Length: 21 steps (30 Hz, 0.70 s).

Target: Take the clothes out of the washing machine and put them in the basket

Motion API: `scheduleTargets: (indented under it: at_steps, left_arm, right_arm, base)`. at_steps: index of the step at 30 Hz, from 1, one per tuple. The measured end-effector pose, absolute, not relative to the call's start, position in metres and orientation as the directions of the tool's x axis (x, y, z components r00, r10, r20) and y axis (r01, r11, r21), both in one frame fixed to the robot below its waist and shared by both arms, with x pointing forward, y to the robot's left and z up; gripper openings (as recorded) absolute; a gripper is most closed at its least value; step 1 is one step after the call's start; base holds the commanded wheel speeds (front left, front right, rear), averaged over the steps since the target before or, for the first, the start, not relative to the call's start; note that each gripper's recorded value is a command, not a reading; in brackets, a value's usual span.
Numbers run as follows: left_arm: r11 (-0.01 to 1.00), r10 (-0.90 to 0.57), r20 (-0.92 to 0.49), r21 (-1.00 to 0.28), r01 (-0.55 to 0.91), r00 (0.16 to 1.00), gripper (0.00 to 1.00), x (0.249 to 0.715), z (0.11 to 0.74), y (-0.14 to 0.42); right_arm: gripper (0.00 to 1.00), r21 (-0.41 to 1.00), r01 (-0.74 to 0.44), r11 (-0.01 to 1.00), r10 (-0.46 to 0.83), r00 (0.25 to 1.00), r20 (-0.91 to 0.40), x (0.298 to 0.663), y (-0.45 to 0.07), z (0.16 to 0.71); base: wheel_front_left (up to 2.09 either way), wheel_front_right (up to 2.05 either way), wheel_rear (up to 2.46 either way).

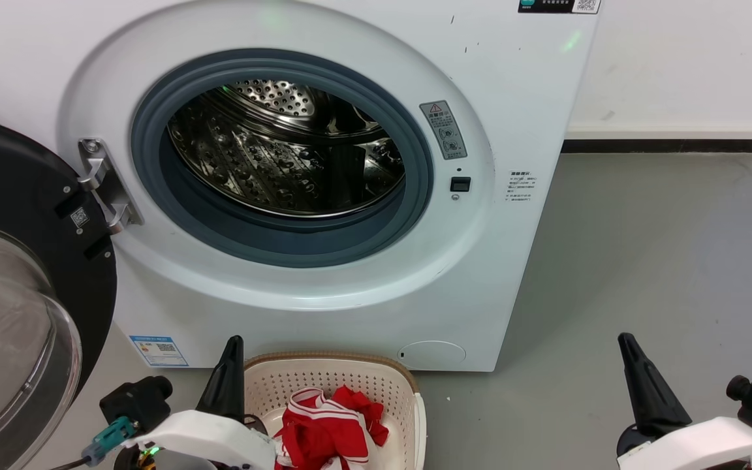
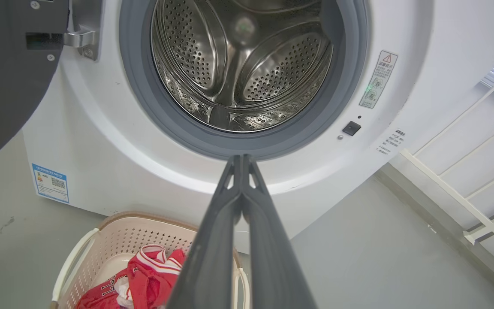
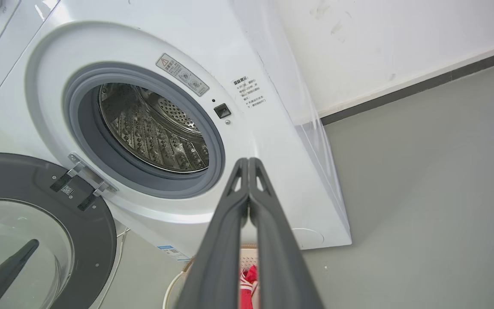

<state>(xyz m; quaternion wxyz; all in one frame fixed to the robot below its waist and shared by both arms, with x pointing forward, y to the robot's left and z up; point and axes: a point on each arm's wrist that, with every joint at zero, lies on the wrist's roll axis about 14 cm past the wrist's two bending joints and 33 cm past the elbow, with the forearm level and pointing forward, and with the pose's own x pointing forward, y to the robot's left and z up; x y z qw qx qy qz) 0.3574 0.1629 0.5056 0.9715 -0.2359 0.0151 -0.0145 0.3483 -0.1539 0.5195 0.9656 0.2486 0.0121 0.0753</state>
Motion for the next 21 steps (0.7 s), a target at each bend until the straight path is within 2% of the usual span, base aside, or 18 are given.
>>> scheduleTargets:
  at_steps: [21]
  left_arm:
    - [0.703,-0.028,-0.056,-0.710,-0.020,0.998,0.00,0.366,0.500,0.173]
  right_arm:
    - [0.00,0.724,-0.087,0.684,0.117,0.993,0.009,0.360,-0.165,0.515]
  base:
    - [0.00,0.00,0.00]
